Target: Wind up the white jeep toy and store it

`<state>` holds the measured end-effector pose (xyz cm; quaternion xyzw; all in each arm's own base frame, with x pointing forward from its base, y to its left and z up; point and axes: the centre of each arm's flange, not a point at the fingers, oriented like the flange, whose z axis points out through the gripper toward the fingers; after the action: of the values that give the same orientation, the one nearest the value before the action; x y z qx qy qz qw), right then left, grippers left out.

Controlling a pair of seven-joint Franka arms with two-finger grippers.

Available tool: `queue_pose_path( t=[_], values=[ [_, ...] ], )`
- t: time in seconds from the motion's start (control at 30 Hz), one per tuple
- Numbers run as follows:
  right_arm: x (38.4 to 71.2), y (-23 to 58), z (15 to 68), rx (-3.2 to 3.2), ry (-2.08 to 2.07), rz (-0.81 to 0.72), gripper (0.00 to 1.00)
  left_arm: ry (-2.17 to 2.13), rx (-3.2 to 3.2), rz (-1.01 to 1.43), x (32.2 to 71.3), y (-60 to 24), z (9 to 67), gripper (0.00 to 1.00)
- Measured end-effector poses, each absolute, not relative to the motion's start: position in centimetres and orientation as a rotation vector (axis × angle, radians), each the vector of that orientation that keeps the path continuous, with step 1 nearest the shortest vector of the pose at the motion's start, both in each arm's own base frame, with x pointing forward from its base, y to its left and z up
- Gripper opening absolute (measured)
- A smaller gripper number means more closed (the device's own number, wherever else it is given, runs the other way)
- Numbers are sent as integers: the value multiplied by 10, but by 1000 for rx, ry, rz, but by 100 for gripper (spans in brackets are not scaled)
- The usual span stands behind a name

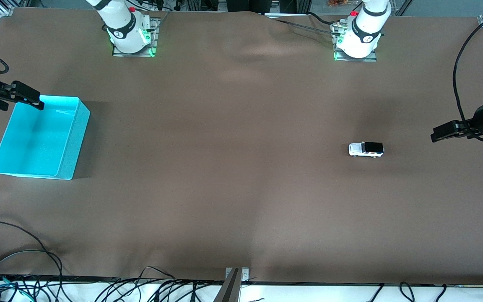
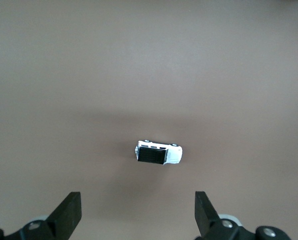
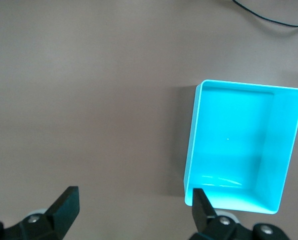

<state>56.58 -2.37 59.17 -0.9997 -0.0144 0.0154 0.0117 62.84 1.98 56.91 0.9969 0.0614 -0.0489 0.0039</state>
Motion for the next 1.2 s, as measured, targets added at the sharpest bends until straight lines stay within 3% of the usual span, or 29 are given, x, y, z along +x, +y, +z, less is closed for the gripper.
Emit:
queue_pose_path(
  t=[0.6,1.2],
  values=[
    [566,-24,592,-3118,-45,48,100,719,3071,-214,624,19,564,100],
    [566,-24,592,-3118,-45,48,100,1848,2656,-281,627,0,508,100]
  ],
)
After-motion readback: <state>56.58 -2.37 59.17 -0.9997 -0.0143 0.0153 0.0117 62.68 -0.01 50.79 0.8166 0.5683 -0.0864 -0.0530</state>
